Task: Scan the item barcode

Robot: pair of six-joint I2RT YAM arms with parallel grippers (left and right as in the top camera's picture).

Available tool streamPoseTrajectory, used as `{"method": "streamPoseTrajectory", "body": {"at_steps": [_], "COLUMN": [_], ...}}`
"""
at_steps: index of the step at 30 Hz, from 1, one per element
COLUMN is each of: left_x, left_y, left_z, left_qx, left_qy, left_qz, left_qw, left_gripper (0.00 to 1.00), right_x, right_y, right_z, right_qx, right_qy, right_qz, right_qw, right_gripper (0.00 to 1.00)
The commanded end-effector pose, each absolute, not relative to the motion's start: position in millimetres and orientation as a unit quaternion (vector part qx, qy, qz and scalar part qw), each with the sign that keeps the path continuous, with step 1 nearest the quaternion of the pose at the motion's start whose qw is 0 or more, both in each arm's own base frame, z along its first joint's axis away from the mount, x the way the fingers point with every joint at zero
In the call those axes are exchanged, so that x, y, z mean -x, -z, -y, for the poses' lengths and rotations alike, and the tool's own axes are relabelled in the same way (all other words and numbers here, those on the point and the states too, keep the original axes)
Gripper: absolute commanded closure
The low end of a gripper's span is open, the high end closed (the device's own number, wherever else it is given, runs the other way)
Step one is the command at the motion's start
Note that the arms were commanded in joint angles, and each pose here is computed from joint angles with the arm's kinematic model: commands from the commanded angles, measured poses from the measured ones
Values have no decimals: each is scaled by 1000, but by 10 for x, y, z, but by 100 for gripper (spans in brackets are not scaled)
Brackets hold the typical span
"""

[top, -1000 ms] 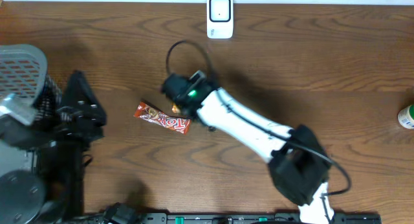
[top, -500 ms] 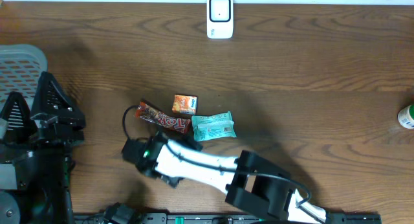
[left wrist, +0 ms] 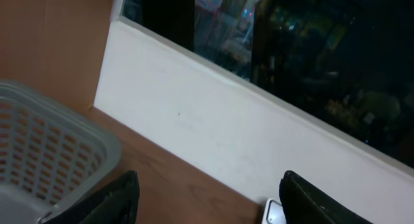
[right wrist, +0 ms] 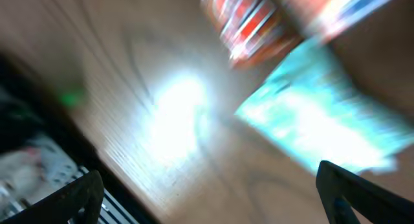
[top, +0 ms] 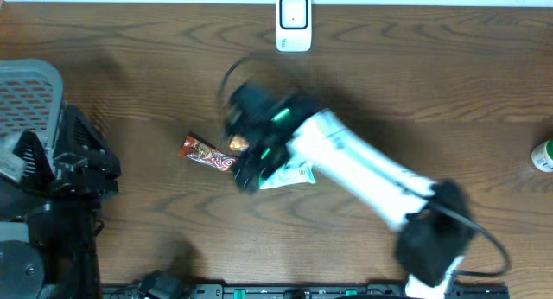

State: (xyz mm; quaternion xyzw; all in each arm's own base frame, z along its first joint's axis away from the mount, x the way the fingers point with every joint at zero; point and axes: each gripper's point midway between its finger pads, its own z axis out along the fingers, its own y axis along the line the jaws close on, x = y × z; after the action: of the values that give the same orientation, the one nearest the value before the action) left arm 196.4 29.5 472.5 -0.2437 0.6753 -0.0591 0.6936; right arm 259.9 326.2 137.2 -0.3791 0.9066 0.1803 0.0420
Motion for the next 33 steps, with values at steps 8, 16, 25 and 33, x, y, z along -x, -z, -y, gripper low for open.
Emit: {"method": "streamPoseTrajectory", "body": {"at_steps": [8,16,25,33], "left_x": [-1940,-1938,-1931,-1922], "left_y": [-4665,-4649,-4570,-4501], "left_z": [-242,-243,-247,-252], "left_qx": [236,235,231,227], "left_qy": [76,74,64,55], "left_qz": [-690,-692,-704,-714], "left_qw": [681,679,669,660], "left_gripper": [30,30,30,30], "right_x": [-3855,-3940,-3545,-2585], "right_y": [-795,-197,5,-456], "right_z": [-2513,-2492,-2230,-2455], "right_qx": [298,275,255,297], "right_qy": [-236,-240,-200,-325], "right_qz": [-922,-930,-944,-868], "right_qw": [77,39,-65,-228], "right_gripper": [81,99,99,99]}}
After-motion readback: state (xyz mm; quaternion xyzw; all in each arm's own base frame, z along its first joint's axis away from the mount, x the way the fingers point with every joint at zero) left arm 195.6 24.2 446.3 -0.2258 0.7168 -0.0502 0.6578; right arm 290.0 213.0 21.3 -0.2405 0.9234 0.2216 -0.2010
